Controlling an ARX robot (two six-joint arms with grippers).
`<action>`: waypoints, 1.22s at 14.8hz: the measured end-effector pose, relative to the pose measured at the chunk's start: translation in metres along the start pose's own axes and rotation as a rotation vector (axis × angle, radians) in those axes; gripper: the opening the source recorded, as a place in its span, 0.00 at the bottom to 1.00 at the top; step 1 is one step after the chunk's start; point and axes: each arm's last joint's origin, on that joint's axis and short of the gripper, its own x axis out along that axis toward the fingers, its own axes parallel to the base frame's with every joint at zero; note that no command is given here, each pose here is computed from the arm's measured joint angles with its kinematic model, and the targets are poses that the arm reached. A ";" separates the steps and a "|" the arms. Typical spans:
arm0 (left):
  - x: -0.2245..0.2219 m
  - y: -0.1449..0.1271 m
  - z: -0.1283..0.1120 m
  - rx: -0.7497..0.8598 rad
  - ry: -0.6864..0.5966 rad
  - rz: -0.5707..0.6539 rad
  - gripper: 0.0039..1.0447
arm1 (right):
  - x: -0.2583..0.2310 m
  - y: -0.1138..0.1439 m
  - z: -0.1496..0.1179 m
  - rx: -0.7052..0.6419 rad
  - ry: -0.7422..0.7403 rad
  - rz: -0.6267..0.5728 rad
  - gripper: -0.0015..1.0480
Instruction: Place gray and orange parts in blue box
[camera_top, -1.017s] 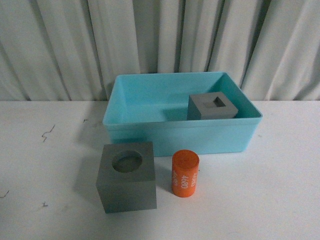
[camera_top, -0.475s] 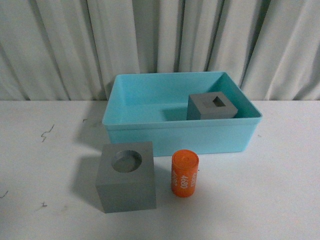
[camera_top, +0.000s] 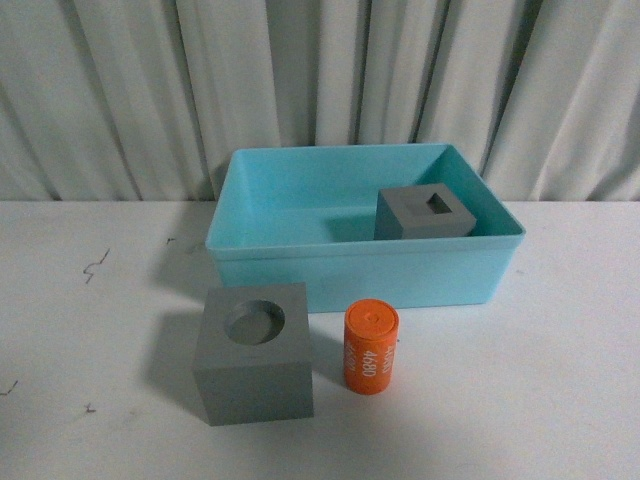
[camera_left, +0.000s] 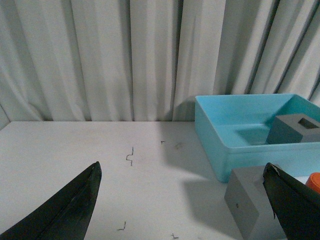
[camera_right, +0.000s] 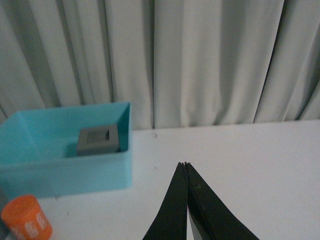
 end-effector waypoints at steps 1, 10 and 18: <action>0.000 0.000 0.000 0.000 0.000 0.000 0.94 | -0.003 0.000 -0.006 -0.001 0.037 0.000 0.02; 0.000 0.000 0.000 0.000 0.000 0.000 0.94 | -0.021 0.000 -0.002 0.000 0.020 -0.001 0.02; 0.000 0.000 0.000 0.000 0.001 0.000 0.94 | -0.039 0.000 -0.003 0.000 0.006 0.002 0.02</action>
